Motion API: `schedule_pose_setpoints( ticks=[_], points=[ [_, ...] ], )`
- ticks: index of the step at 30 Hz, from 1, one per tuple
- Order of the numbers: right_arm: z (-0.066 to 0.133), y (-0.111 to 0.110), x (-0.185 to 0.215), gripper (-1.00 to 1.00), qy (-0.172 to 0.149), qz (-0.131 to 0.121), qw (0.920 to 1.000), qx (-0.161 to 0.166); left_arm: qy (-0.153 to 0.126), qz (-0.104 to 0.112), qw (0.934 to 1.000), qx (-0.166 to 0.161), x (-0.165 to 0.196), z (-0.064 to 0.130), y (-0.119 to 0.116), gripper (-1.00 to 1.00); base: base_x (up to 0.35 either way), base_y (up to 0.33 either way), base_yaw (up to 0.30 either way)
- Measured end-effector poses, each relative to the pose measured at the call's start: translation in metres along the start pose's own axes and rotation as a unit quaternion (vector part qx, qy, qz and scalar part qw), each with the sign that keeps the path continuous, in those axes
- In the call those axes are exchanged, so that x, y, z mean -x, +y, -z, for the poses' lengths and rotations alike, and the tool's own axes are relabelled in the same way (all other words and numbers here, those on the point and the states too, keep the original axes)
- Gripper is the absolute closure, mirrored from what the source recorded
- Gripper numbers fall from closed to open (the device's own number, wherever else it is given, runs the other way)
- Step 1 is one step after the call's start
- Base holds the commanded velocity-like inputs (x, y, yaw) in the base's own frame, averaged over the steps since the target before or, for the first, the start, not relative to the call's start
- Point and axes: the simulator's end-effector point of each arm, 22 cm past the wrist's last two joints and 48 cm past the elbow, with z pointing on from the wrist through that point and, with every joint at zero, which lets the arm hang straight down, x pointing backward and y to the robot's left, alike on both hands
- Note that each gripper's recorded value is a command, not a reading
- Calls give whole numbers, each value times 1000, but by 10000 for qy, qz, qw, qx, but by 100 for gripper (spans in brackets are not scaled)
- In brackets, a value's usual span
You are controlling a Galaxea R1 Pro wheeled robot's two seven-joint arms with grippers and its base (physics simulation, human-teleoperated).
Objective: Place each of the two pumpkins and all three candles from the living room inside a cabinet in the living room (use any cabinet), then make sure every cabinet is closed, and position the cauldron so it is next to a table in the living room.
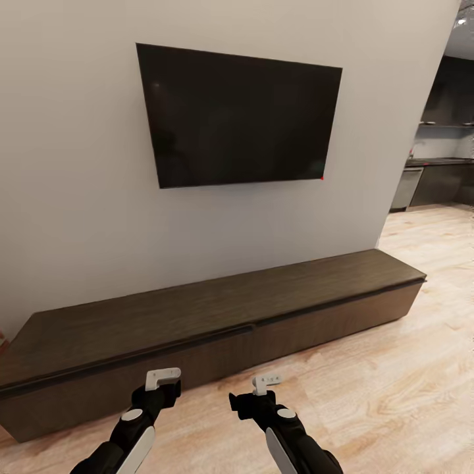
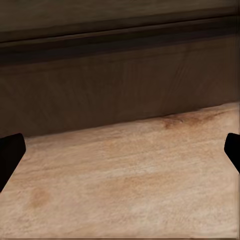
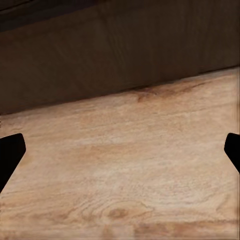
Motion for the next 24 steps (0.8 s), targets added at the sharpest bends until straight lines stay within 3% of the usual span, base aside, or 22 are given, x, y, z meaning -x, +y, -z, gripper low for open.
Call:
schedule_pose_setpoints(
  ticks=[7,24],
  points=[
    [8,4,12,-100,4,9,10000,4,28,5,10000,5,10,6,0,-100,-230,1,70],
    [27,11,41,-100,-3,20,10000,3,30,-11,10000,22,40,24,0,-100,-42,0,276]
  ],
)
